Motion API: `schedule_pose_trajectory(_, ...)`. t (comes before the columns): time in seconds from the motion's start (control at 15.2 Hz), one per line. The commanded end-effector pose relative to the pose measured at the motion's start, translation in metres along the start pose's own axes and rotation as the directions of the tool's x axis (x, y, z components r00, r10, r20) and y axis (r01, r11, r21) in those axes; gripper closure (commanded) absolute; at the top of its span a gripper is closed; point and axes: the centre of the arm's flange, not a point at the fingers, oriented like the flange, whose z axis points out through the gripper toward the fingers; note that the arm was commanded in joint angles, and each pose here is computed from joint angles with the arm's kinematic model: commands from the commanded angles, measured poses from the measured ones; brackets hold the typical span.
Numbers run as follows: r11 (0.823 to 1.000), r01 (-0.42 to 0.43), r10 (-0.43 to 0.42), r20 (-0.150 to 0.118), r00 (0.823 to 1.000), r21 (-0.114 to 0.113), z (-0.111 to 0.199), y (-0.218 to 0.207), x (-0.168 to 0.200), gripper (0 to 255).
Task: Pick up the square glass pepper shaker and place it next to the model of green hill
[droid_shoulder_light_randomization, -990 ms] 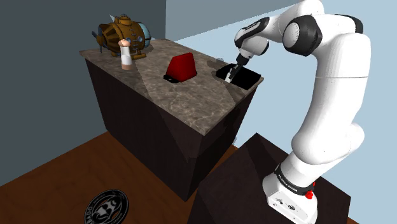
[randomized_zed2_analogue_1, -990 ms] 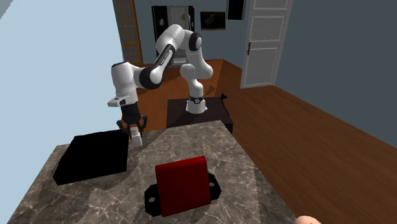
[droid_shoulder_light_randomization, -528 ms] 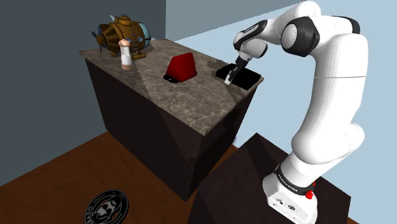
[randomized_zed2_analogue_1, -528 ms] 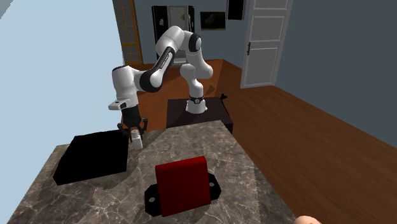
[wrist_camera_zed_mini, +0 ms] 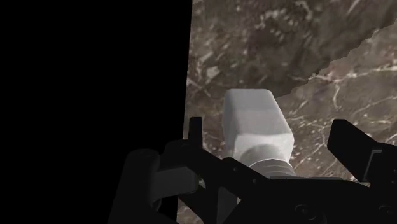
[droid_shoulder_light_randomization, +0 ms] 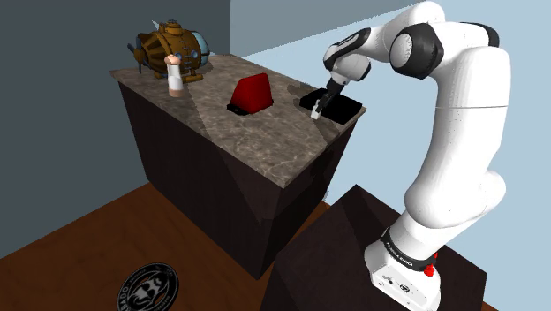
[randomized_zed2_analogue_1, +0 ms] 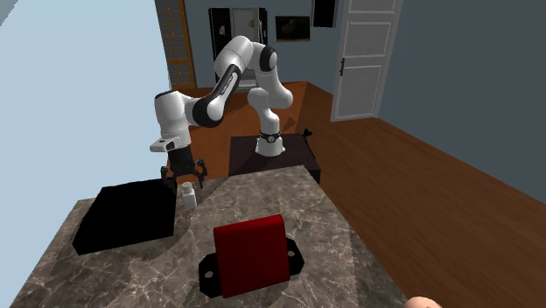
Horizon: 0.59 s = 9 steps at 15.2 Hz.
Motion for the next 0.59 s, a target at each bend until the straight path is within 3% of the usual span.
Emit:
schedule_pose_trajectory(0.0, 1.000, -0.002, 0.002, -0.002, 1.000, -0.005, -0.002, 0.002, -0.001, 0)
schedule_pose_trajectory(0.26, 1.000, -0.002, 0.002, -0.002, 1.000, -0.005, -0.052, 0.002, -0.001, 0)
schedule_pose_trajectory(0.53, 1.000, -0.002, 0.002, -0.002, 1.000, -0.005, -0.052, 0.002, -0.001, 0)
